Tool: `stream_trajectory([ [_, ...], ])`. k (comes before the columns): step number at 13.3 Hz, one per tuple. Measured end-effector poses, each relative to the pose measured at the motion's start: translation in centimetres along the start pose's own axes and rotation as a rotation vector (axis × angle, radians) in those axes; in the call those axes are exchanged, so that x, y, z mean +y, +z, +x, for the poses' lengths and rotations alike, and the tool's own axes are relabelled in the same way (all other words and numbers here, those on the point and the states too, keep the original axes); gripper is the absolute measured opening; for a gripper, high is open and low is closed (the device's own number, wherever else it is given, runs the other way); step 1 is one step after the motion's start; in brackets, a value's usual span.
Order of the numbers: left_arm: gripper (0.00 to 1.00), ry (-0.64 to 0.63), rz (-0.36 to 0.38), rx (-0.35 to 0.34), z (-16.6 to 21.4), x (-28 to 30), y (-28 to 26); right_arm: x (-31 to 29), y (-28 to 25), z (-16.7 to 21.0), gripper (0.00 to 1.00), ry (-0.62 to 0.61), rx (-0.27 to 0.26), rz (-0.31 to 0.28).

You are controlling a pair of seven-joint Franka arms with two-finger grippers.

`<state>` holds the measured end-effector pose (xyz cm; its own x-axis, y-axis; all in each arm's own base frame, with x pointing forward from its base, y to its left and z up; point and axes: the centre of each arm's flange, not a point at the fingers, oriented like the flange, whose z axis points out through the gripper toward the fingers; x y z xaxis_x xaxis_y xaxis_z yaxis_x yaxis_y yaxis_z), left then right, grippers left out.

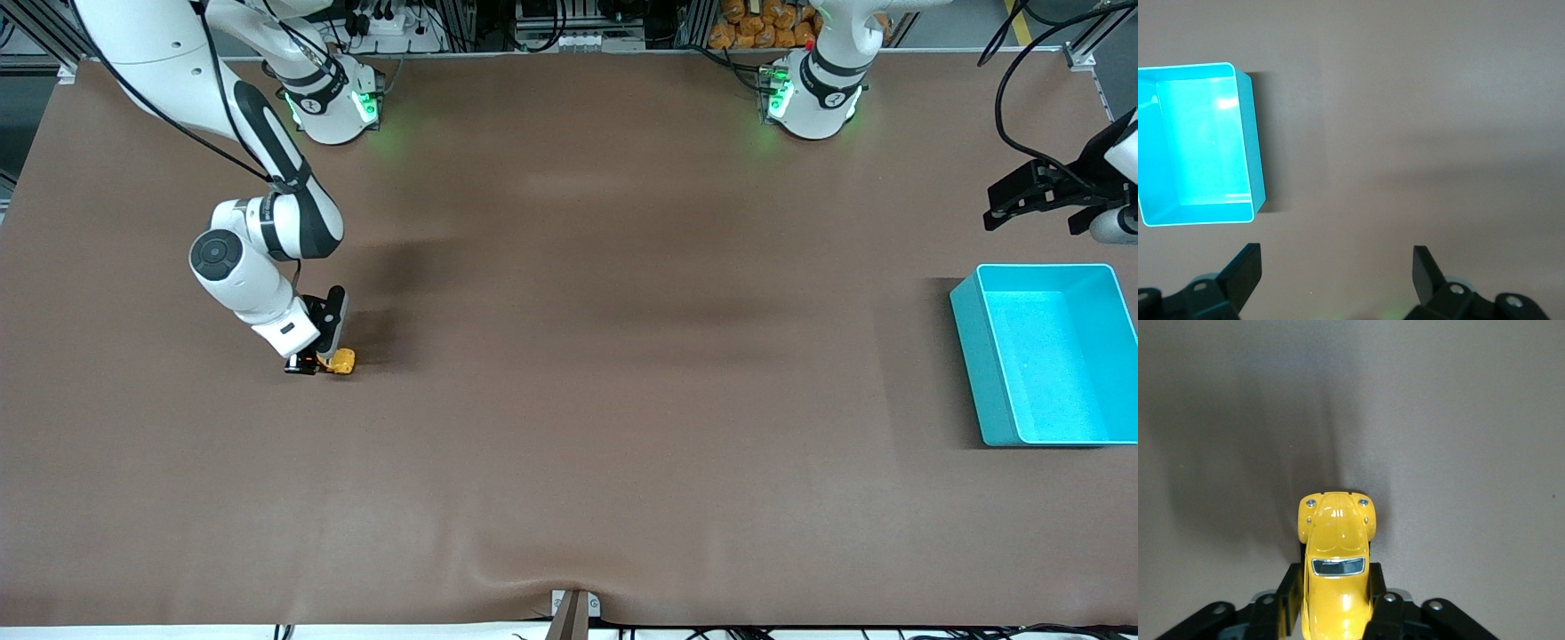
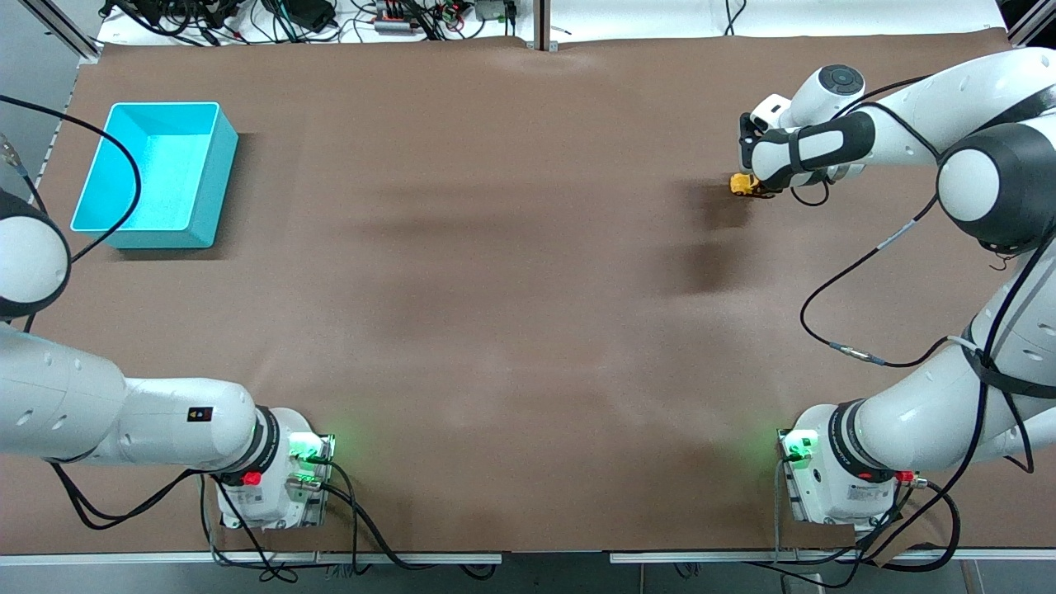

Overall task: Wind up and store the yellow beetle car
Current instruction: 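Lower the right gripper and grasp the yellow car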

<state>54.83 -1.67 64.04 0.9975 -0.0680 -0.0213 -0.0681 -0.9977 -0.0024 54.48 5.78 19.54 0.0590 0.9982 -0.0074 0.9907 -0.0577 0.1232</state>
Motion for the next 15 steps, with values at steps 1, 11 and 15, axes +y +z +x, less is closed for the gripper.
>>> stream_trajectory([
  [1,1.0,0.0,0.0,0.0,0.0,0.0,0.0,0.0,0.0,0.0,0.43,0.0,0.0,0.0],
  [11,1.0,0.0,0.0,0.0,0.0,0.0,0.0,0.3,0.2,-2.7,0.43,0.041,-0.009,0.009],
  [15,1.0,-0.001,0.0,0.0,0.0,0.0,0.0,0.4,0.2,-4.6,0.43,0.032,-0.014,0.014],
])
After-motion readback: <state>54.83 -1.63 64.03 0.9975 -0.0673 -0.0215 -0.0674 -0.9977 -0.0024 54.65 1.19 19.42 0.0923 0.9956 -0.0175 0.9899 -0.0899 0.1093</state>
